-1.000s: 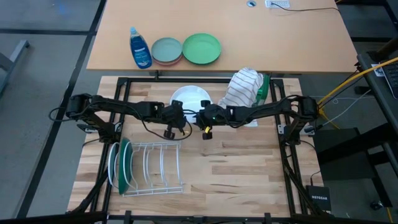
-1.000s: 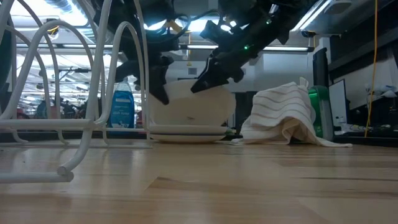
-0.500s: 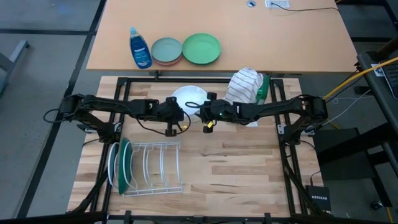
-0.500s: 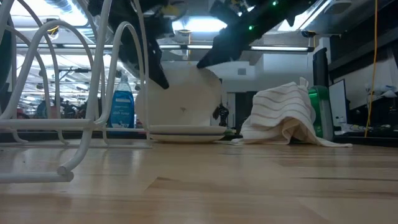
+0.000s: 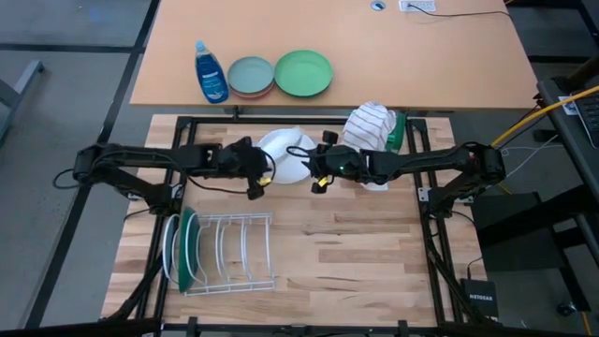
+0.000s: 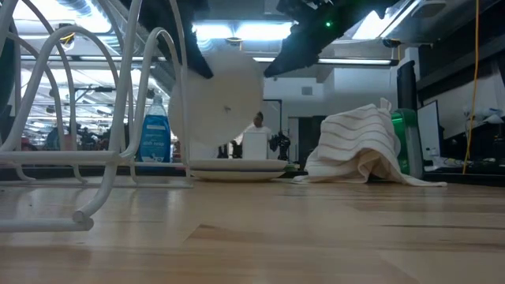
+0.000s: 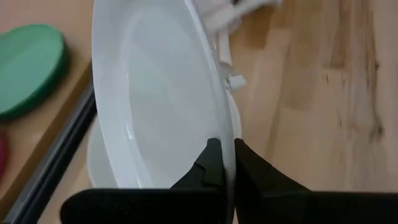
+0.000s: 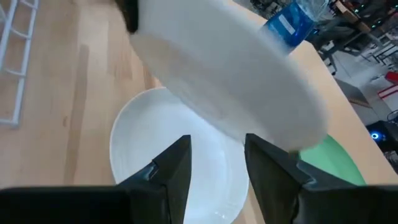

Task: Sort dishes
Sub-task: Put the white plate in the white dish rack

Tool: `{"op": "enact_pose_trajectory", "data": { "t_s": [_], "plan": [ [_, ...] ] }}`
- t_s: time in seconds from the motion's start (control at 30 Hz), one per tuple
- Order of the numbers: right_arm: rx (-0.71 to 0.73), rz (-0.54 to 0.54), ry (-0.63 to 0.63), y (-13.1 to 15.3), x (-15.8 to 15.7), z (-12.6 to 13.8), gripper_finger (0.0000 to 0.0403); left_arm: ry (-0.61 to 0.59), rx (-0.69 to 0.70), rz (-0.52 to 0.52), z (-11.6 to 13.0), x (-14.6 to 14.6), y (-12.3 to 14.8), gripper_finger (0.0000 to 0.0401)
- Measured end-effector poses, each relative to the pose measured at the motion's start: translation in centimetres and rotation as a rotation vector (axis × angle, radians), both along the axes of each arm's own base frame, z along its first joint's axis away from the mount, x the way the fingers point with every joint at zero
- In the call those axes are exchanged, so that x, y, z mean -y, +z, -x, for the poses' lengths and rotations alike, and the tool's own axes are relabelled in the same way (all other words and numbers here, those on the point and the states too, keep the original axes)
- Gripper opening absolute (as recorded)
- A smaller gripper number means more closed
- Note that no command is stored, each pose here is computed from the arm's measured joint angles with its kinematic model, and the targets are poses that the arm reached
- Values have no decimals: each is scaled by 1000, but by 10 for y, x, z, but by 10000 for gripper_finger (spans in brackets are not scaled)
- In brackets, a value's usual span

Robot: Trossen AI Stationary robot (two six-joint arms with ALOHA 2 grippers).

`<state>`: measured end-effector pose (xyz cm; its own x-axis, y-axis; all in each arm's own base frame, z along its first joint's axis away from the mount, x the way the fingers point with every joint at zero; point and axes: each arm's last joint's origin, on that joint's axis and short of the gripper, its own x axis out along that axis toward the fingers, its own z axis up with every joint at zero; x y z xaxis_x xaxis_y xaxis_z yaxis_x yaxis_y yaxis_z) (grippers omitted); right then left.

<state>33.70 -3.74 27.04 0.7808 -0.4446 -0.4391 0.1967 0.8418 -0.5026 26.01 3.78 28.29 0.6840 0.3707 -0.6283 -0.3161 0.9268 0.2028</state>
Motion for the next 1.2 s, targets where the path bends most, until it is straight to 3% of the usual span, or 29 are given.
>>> {"op": "enact_pose_trajectory", "data": {
  "t_s": [0.27, 0.6, 0.9, 1.2],
  "plan": [
    [-22, -21, -11, -1, 0, 3, 154, 147, 217, 57, 32, 2, 36, 0],
    [-55, -26, -12, -4, 0, 4, 154, 296, 540, 280, 85, 10, 76, 0],
    [-70, -37, 3, -5, -1, 5, 154, 384, 629, 456, 126, 25, 83, 0],
    [-50, -73, -19, -5, -1, 5, 154, 404, 681, 603, 145, 38, 84, 0]
  ]
}}
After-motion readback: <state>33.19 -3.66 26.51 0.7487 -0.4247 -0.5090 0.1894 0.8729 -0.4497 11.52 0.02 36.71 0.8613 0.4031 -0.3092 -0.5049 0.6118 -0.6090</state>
